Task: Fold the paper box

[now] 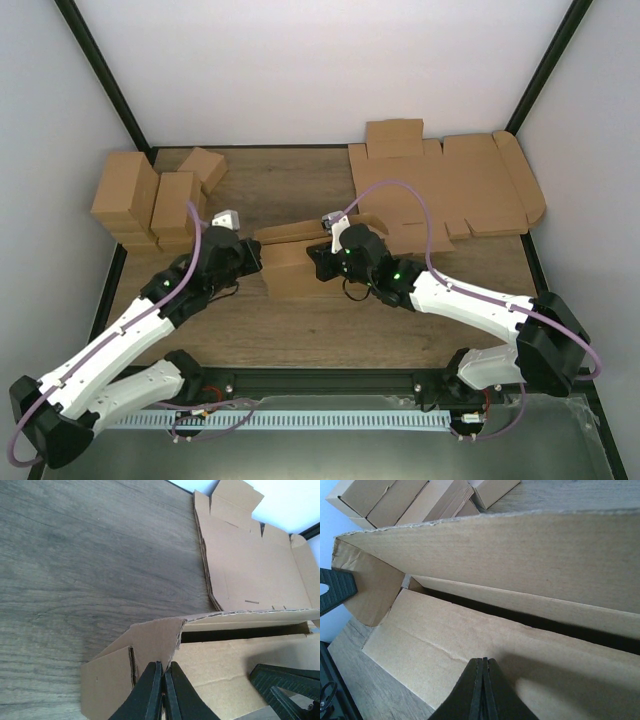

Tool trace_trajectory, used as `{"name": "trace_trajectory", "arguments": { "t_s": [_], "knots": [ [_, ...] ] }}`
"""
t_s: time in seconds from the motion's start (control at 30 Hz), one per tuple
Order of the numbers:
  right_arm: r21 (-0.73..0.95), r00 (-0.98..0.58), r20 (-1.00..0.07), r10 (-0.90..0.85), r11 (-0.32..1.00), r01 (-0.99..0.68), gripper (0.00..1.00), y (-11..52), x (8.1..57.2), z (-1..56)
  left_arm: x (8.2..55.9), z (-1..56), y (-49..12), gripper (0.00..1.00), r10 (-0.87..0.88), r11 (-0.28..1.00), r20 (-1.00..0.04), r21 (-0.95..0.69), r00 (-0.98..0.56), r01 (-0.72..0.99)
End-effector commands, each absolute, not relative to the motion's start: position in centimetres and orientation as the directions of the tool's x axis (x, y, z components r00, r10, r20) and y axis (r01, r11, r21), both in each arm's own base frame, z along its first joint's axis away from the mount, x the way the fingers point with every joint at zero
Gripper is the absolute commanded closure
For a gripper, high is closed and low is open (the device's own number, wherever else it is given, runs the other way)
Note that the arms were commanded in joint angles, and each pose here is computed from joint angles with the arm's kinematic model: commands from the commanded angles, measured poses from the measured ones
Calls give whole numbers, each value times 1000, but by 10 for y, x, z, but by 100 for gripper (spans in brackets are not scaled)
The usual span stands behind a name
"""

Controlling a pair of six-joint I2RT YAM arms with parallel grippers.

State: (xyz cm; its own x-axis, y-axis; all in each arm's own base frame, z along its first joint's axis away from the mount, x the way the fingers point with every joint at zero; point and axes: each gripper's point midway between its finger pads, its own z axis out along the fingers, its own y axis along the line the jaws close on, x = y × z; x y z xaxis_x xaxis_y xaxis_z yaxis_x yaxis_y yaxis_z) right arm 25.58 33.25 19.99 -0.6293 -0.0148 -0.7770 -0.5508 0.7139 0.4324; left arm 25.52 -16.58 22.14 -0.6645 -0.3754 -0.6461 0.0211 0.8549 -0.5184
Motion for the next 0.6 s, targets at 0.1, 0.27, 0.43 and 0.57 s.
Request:
{"name": "trace_trajectory", "arguments": {
  "t_s": [0.1, 0.27, 0.43, 0.57],
  "knots": [
    [379, -682, -725, -91, 775, -506, 99, 319, 250, 164, 242, 205, -172, 96, -283, 881, -595, -471, -752, 41],
    [376, -684, -723, -94, 778, -503, 99, 319, 250, 162, 243, 205, -172, 96, -261, 892, -599, -449, -757, 48],
    [371, -681, -726, -92, 782, -500, 99, 318, 251, 163, 242, 206, -172, 96, -230, 904, -595, -424, -770, 58],
    [371, -683, -725, -93, 783, -499, 99, 318, 251, 162, 240, 203, -174, 96, -211, 908, -581, -414, -786, 62]
  ]
}}
